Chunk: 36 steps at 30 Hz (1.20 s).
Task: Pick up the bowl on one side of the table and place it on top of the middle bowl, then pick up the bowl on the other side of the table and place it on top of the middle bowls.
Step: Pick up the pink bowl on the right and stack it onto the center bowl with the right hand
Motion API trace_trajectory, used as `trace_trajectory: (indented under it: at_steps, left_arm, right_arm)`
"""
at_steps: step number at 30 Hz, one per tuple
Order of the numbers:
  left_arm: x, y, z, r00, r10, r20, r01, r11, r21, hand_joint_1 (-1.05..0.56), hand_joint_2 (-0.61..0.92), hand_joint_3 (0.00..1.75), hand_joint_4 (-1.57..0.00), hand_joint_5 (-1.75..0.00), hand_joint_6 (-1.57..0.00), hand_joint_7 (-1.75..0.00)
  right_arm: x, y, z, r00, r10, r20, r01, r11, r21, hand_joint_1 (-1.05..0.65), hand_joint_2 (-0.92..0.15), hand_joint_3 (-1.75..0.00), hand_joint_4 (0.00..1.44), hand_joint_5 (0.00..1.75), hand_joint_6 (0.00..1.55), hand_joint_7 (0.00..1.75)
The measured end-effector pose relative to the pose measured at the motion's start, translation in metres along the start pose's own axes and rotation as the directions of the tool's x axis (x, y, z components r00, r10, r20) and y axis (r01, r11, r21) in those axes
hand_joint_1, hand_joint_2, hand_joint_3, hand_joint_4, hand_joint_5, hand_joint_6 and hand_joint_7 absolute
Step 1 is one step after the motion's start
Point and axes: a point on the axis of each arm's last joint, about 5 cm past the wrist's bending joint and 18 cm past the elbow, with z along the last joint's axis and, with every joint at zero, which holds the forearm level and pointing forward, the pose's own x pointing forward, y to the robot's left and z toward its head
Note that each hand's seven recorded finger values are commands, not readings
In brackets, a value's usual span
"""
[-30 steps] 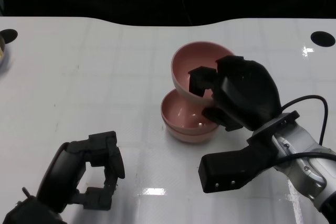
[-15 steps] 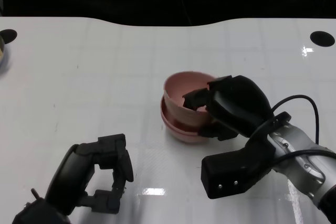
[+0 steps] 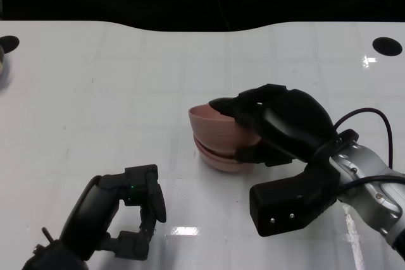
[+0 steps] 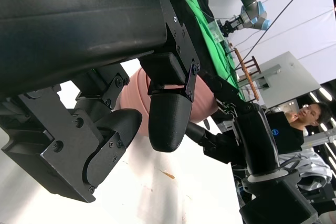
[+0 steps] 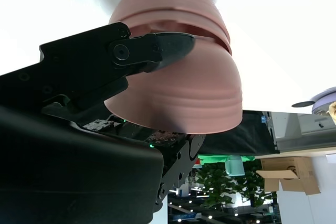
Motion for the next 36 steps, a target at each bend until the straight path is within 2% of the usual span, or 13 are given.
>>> trace_trajectory:
  at_steps: [6,11,14,19,24,36]
  left_arm:
    - [0.0,0.0,0.0,1.0,0.0,0.0,0.0,1.0,-0.001,0.03,0.25,1.63,-0.98,-1.75,-0.88,-1.59]
    - [0.0,0.0,0.0,1.0,0.0,-0.001,0.0,1.0,0.0,0.04,0.24,1.63,-0.98,-1.75,-0.88,-1.59]
    - [0.0,0.0,0.0,1.0,0.0,-0.001,0.0,1.0,0.0,0.02,0.28,1.56,-0.98,-1.75,-0.88,-1.58]
    - [0.0,0.0,0.0,1.0,0.0,-0.001,0.0,1.0,0.0,0.04,0.25,1.61,-0.99,-1.75,-0.89,-1.57]
    - [-0.001,0.0,0.0,1.0,0.003,-0.002,-0.003,1.0,-0.005,0.04,0.25,1.62,-0.97,-1.75,-0.88,-1.58]
    - [-0.002,0.001,-0.002,1.0,0.002,-0.009,-0.002,1.0,-0.005,0.0,0.25,1.6,-0.97,-1.75,-0.89,-1.56]
  right_arm:
    - [-0.004,-0.004,0.005,1.0,-0.03,-0.007,0.03,0.999,-0.012,-0.77,-0.92,-0.46,0.21,0.06,0.27,0.0]
    - [-0.013,0.0,0.011,0.999,-0.043,-0.013,0.043,0.999,0.008,-0.76,-0.92,-0.42,0.19,0.07,0.27,0.0]
    - [-0.017,0.003,0.013,0.999,-0.042,-0.022,0.042,0.999,0.019,-0.75,-0.92,-0.39,0.19,0.07,0.26,0.0]
    - [-0.025,0.01,0.015,0.999,-0.024,-0.047,0.026,0.999,0.034,-0.74,-0.92,-0.33,0.2,0.1,0.29,0.01]
    - [-0.031,0.018,0.017,0.998,0.002,-0.059,0.0,1.0,0.021,-0.76,-0.92,-0.37,0.19,0.11,0.28,0.01]
    - [-0.035,0.025,0.016,0.997,0.034,-0.07,-0.033,0.999,0.023,-0.76,-0.92,-0.39,0.17,0.13,0.25,0.0]
